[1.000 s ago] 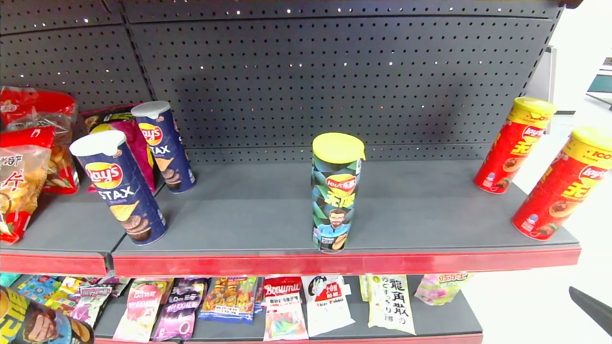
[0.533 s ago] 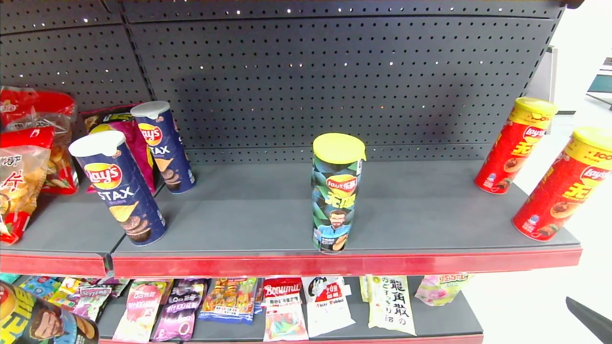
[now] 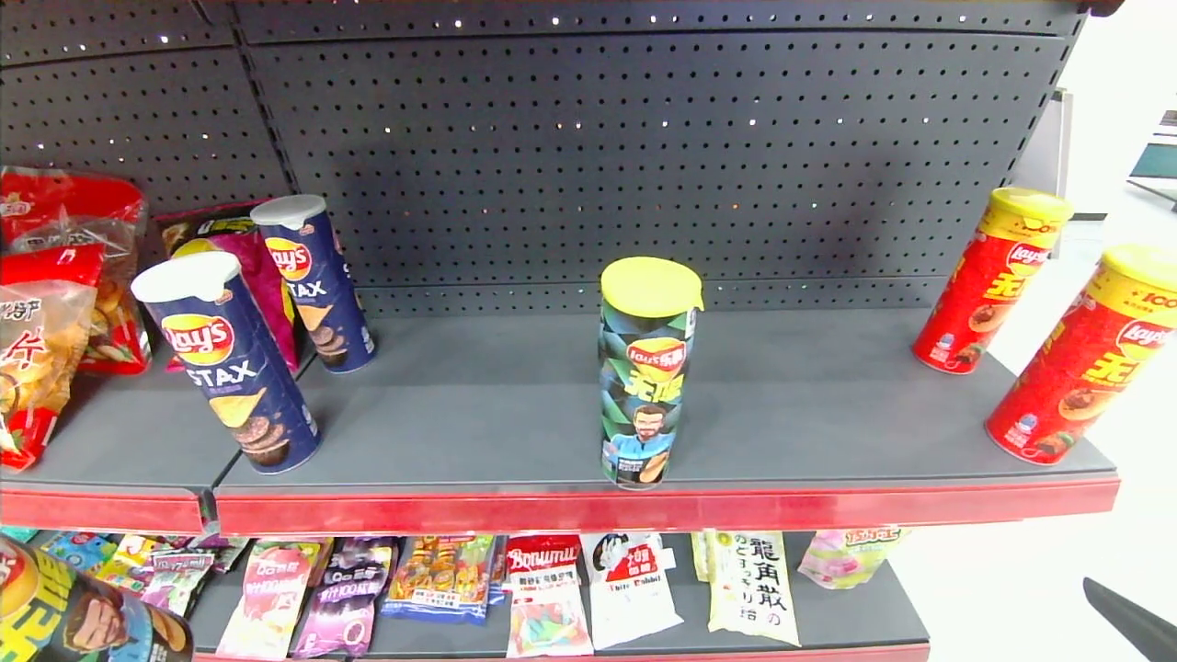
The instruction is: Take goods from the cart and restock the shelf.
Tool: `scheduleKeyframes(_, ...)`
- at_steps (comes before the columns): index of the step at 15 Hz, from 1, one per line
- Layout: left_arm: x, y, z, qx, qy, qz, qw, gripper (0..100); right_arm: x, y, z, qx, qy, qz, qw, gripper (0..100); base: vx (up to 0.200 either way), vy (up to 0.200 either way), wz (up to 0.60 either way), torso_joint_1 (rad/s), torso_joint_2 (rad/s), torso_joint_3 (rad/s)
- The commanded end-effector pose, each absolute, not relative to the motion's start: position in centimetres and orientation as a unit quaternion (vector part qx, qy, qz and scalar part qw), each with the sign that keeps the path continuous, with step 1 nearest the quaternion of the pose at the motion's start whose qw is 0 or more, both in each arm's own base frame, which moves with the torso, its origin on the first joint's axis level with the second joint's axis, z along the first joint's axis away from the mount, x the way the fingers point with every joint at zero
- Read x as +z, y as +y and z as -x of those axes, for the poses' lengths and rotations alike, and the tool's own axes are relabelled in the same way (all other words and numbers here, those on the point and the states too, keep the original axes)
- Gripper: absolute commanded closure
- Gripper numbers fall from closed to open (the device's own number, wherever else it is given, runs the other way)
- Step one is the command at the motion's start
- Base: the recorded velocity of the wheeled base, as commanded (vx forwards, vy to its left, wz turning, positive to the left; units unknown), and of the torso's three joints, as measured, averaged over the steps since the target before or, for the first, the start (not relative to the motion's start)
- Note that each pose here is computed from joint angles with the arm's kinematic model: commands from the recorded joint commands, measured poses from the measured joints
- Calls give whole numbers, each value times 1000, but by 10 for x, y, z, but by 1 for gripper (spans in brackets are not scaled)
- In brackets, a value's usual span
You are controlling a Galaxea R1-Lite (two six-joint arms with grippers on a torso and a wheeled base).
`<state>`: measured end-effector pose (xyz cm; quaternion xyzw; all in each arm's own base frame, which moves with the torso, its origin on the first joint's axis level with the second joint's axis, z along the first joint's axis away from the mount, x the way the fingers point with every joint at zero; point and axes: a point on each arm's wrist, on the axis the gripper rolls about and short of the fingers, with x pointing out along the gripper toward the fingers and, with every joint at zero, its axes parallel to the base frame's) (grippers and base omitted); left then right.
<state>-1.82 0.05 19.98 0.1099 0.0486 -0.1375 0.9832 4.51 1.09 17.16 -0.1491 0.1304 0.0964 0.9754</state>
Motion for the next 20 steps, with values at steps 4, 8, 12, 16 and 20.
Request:
scheduleKeyframes(4, 199, 0, 18, -138, 50, -110, 983, 100, 171, 11, -46, 96, 133, 151, 975, 0, 0, 0, -300, 1, 4, 1)
scheduleKeyframes(8, 199, 0, 18, -138, 50, -110, 983, 100, 171, 11, -45, 97, 131, 158, 974, 0, 0, 0, 0, 0, 0, 0)
scheduleKeyframes(12, 199, 1, 18, -137, 49, -111, 983, 100, 169, 10, -43, 97, 129, 160, 974, 0, 0, 0, 0, 0, 0, 0)
scheduleKeyframes(16, 199, 1, 18, -137, 48, -111, 983, 100, 163, 9, -39, 97, 128, 164, 973, 0, 0, 0, 0, 0, 0, 0)
scheduleKeyframes(20, 201, 1, 18, -137, 45, -111, 983, 100, 163, 9, -39, 95, 128, 172, 972, 0, 0, 0, 0, 0, 0, 0)
